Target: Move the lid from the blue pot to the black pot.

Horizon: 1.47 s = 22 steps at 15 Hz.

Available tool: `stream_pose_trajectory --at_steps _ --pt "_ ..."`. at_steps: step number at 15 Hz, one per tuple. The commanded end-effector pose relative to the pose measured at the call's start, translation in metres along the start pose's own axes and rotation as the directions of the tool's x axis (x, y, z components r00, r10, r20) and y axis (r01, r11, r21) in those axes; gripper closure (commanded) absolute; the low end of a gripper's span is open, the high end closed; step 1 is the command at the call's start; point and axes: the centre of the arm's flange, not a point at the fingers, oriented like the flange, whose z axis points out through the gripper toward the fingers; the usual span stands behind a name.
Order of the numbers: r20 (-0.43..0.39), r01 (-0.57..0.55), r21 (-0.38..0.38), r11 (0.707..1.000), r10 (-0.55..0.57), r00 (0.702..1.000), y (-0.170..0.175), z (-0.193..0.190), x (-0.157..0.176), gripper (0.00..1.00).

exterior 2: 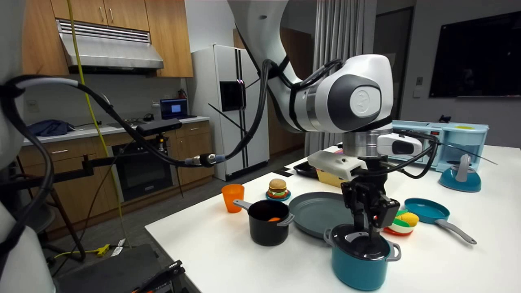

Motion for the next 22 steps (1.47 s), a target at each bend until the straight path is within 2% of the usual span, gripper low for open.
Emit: stream_pose_trajectory --at_steps 1,2,3,5,9,17,22 --pt "-0.016 -0.028 -0.003 1.000 0.028 0.999 0.004 0.005 0.011 0.87" --pt "-0.020 -0.030 -0.005 1.000 0.030 0.999 0.006 0.004 0.013 0.95" --pt "-0.021 -0.033 -0.006 0.999 0.033 0.999 0.006 0.003 0.013 1.00" --pt "-0.030 -0.038 -0.012 0.999 0.037 0.999 0.008 -0.001 0.012 0.96" --pt "-0.018 -0.026 -0.001 1.000 0.026 1.000 0.003 -0.016 -0.003 0.96" --pt "-0.086 0.091 0.035 0.995 -0.088 0.992 -0.044 -0.103 -0.040 0.96" --pt "-0.009 0.195 0.063 0.979 -0.195 0.981 -0.071 -0.109 -0.091 0.96"
